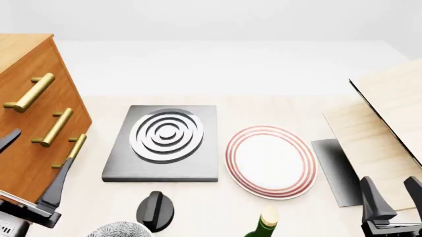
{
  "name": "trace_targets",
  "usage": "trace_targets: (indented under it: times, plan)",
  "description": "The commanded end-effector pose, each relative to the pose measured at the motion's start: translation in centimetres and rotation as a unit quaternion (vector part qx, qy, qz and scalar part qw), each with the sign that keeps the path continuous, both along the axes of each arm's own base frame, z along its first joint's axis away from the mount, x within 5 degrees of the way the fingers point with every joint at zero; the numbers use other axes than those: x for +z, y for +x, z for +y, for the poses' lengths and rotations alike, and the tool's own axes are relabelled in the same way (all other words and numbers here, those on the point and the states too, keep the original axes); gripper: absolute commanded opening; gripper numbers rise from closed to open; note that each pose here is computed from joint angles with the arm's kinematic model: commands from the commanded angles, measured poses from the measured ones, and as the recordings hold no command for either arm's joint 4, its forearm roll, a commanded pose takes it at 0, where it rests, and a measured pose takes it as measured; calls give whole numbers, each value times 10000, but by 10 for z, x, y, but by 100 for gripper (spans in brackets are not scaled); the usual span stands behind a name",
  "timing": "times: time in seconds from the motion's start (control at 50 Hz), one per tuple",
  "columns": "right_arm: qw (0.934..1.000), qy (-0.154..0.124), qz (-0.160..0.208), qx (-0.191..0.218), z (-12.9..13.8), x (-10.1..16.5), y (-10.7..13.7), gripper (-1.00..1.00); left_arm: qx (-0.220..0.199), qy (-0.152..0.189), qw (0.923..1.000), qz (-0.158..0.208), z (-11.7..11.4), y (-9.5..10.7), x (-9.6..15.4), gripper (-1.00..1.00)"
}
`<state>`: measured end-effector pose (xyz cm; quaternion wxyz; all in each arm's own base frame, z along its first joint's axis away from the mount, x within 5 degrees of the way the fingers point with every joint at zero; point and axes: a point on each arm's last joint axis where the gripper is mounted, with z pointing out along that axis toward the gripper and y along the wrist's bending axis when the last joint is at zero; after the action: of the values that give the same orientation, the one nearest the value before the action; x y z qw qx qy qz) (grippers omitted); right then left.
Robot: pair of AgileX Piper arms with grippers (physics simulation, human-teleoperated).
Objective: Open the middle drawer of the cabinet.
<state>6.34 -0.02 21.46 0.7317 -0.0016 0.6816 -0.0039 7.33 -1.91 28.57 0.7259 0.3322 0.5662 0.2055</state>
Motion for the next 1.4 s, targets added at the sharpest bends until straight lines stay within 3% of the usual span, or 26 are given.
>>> trace_targets:
  times: [0.02,0.04,0.06,0.1,0.26,0.7,0.88,1.06,1.1,1.12,1.4]
  plan:
    - [10000,10,-23,3,0,0,-2,100,203,425,9988,-94,1,5,4,100]
    - [10000,10,-23,3,0,0,-2,100,201,432,9988,-100,1,6,4,100]
    - [10000,10,-23,3,0,0,-2,100,323,410,9986,126,2,11,4,100]
    - [10000,10,-23,3,0,0,-2,100,296,573,9979,-110,1,9,1,100]
    - [10000,10,-23,3,0,0,-2,100,486,765,9959,-4,3,17,0,100]
    - [10000,10,-23,3,0,0,-2,100,322,1510,9880,-81,-6,37,-16,100]
    - [10000,10,-23,3,0,0,-2,100,280,1724,9846,110,-9,48,-29,100]
    - [10000,10,-23,3,0,0,-2,100,570,1799,9806,522,-2,59,-41,100]
    - [10000,10,-23,3,0,0,-2,100,507,1867,9802,427,-4,59,-43,100]
    - [10000,10,-23,3,0,0,-2,100,585,1892,9783,601,-1,62,-46,100]
    - [10000,10,-23,3,0,0,-2,100,835,2149,9706,693,5,73,-66,100]
